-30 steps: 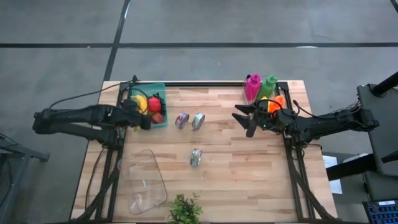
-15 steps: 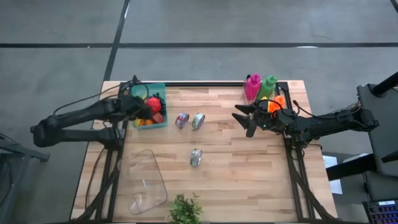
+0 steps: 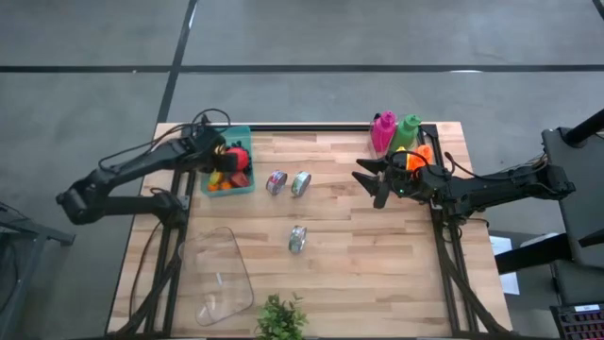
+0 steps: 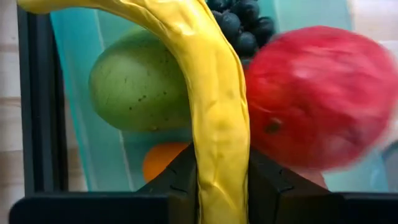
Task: Pick & Place Food Item
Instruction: Put the yellow banana into the green bin
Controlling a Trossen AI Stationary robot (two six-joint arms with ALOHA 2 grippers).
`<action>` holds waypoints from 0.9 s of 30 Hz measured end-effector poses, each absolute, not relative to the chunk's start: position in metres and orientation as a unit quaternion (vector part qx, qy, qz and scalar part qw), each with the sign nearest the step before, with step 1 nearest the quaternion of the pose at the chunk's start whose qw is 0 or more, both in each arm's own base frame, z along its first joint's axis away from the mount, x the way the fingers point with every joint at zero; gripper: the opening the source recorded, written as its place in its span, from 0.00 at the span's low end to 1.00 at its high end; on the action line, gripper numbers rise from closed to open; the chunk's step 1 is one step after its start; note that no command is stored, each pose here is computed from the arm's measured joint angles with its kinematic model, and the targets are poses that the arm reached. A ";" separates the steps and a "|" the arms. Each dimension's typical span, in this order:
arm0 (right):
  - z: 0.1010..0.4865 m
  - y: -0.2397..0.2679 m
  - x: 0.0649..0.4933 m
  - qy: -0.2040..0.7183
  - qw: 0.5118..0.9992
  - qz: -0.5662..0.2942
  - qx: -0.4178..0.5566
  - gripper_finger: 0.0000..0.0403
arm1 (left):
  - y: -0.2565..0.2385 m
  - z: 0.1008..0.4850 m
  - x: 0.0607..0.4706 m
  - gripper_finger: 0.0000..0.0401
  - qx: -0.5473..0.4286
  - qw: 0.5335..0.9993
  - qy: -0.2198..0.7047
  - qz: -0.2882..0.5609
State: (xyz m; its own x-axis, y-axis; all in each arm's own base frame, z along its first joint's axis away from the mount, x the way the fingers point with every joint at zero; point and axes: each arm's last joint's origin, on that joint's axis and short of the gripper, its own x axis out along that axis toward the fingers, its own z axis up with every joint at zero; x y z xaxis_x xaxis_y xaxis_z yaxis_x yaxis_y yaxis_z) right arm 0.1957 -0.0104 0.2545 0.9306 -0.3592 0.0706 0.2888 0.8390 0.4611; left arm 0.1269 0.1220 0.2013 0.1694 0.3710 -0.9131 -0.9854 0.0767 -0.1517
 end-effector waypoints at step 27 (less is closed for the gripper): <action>0.254 -0.011 0.196 -0.077 0.956 -0.170 0.227 0.69 | 0.137 0.185 0.141 0.53 -0.431 0.643 0.381 0.504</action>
